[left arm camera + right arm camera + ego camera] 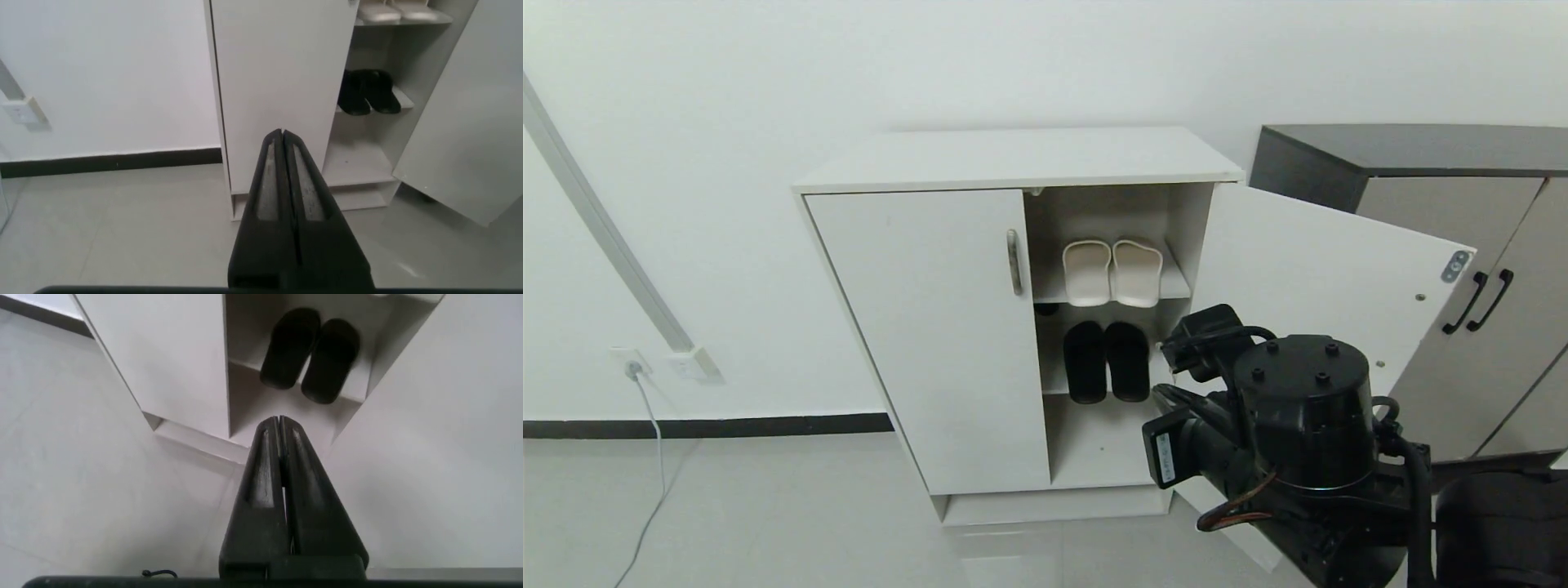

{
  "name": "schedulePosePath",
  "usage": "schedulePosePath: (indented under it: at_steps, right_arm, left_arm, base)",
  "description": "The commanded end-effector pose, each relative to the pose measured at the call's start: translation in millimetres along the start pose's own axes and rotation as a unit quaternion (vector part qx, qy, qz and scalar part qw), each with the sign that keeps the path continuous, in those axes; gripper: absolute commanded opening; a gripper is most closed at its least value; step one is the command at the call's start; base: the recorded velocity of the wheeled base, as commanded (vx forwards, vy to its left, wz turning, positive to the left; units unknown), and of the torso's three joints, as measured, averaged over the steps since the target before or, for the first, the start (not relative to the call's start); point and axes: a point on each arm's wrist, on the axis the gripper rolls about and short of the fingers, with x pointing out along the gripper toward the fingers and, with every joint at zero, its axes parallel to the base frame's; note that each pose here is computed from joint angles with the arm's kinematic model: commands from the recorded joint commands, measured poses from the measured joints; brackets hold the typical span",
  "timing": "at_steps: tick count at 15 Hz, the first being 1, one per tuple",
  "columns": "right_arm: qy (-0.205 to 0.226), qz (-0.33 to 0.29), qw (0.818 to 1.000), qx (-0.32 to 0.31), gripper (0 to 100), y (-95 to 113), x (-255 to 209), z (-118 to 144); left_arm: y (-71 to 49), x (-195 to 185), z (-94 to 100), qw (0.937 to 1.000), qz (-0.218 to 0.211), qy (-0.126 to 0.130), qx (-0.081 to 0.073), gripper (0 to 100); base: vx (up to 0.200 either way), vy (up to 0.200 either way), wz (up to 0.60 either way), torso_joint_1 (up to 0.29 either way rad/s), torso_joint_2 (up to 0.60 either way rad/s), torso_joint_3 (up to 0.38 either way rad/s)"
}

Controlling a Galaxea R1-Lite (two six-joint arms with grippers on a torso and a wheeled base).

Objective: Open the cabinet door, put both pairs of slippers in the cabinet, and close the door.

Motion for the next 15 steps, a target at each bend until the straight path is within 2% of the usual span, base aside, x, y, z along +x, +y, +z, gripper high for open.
schedulePosePath:
  at_steps: [1,15]
  right_arm:
    - [0.000,0.000,1.000,0.000,0,-0.1,-0.1,-0.3]
    - [0.002,-0.001,1.000,-0.003,0,-0.5,0.3,-1.5]
  left_arm:
    - [0.0,0.1,-0.1,1.0000,0.000,0.001,0.001,0]
    - [0.0,0.1,-0.1,1.0000,0.000,0.001,0.001,0]
  base:
    - [0.000,0.000,0.00,0.119,-0.47,-0.334]
    - [0.000,0.000,0.00,0.184,-0.50,-0.322]
